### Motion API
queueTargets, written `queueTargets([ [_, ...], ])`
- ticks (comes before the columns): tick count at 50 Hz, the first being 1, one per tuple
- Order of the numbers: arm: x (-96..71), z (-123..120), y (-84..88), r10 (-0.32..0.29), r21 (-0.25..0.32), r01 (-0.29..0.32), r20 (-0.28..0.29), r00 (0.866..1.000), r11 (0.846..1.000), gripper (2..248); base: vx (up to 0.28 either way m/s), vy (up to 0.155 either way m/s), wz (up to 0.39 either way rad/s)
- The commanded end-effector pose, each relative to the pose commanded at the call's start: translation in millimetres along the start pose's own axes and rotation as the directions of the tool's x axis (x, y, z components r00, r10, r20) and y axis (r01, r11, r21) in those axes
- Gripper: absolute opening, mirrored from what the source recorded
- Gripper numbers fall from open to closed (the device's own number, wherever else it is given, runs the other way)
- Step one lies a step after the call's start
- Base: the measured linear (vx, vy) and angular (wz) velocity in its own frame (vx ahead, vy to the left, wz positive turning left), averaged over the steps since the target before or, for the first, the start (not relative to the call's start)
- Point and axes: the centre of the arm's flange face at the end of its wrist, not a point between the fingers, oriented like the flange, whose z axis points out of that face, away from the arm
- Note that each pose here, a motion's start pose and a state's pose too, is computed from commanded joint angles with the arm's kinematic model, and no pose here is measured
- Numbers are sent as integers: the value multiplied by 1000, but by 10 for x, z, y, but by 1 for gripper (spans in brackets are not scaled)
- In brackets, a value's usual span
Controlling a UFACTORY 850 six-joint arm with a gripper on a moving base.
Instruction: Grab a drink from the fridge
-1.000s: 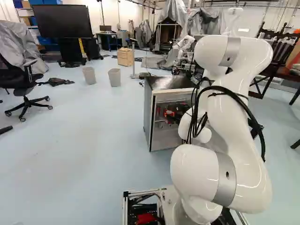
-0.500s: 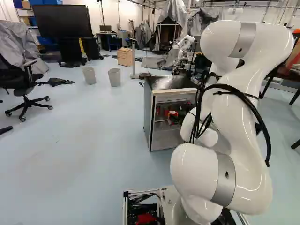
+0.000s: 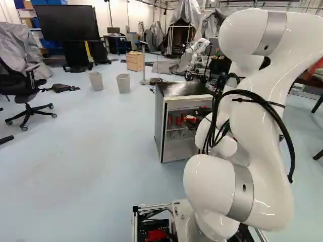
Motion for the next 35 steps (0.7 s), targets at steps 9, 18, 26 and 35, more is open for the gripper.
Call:
queueTargets([
  [9, 85, -40, 20, -6, -30, 5, -13, 1000, 1000, 94, 0, 0, 0],
  [18, 163, -80, 35, -12, -52, 11, -19, 1000, 999, 94, 0, 0, 0],
  [26, 229, -114, 39, -19, -63, 18, -22, 1000, 998, 94, 0, 0, 0],
  [35, 301, -152, 36, -29, -67, 27, -24, 999, 997, 94, 0, 0, 0],
])
